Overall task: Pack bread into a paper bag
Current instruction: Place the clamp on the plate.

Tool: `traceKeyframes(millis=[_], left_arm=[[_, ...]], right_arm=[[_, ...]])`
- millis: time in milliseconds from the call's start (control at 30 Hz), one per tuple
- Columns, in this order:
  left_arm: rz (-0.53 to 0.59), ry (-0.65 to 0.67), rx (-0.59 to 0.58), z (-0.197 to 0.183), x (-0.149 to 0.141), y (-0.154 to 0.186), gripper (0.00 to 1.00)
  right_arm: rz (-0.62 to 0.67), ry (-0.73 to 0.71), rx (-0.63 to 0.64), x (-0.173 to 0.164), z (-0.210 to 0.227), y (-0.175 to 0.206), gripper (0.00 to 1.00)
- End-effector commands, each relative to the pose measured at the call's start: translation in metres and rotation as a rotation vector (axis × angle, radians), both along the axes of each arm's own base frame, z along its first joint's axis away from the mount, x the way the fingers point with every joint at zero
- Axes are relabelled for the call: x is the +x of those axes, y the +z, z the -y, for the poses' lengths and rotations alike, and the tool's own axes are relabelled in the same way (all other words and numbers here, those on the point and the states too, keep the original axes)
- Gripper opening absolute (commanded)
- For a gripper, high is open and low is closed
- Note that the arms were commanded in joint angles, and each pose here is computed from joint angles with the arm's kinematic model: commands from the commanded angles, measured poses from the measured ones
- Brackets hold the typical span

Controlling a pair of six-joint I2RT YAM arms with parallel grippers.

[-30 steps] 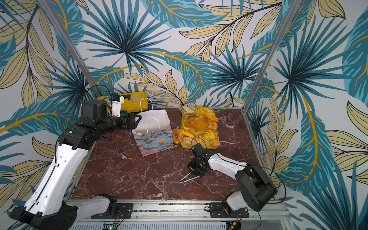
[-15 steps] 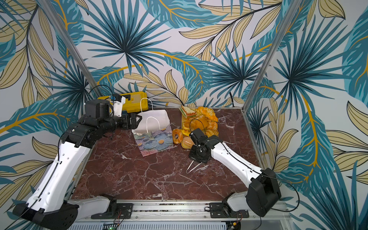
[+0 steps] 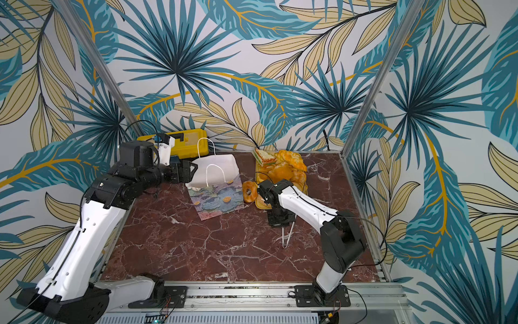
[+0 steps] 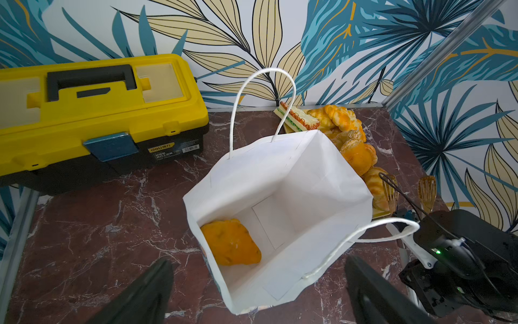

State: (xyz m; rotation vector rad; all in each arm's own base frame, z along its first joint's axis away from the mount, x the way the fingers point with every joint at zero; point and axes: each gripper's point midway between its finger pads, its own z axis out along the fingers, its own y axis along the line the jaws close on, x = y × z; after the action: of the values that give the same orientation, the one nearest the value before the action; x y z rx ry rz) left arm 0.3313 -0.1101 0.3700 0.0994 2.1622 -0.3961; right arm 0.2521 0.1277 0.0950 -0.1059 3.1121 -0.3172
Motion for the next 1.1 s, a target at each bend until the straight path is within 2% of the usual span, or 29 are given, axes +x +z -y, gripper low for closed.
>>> traceKeyframes(millis=[0, 133, 367, 533, 700, 767, 833, 867, 1067], left_arm=[[0.018, -0.005, 0.001, -0.001, -0.003, 0.009, 1.00], [0.009, -0.003, -0.001, 0.000, -0.002, 0.006, 1.00], [0.007, -0.004, 0.005, -0.001, -0.004, 0.005, 1.00], [0.001, -0.003, 0.006, -0.001, -0.004, 0.003, 1.00], [-0.009, -0.001, 0.001, -0.001, -0.005, -0.001, 1.00], [-0.009, -0.001, 0.003, -0.001, -0.005, -0.001, 1.00], [-0.009, -0.003, 0.003, -0.001, -0.005, -0.001, 1.00], [-0.009, -0.003, 0.003, -0.001, -0.005, -0.001, 1.00], [-0.014, -0.007, -0.001, 0.001, -0.003, -0.002, 1.00]], right_arm=[[0.000, 0.046, -0.098, 0.001, 0.015, -0.001, 0.01], [-0.004, 0.041, -0.137, 0.006, 0.018, -0.015, 0.01], [-0.034, 0.043, -0.119, 0.012, 0.008, -0.041, 0.02], [-0.042, 0.049, -0.135, 0.017, 0.007, -0.052, 0.07], [-0.055, 0.030, -0.124, 0.017, 0.004, -0.061, 0.07], [-0.058, 0.024, -0.122, 0.016, 0.004, -0.063, 0.11], [-0.051, 0.019, -0.123, 0.016, 0.004, -0.063, 0.23], [-0.051, 0.018, -0.120, 0.017, 0.003, -0.064, 0.25], [-0.025, 0.014, -0.109, 0.019, 0.003, -0.057, 0.33]])
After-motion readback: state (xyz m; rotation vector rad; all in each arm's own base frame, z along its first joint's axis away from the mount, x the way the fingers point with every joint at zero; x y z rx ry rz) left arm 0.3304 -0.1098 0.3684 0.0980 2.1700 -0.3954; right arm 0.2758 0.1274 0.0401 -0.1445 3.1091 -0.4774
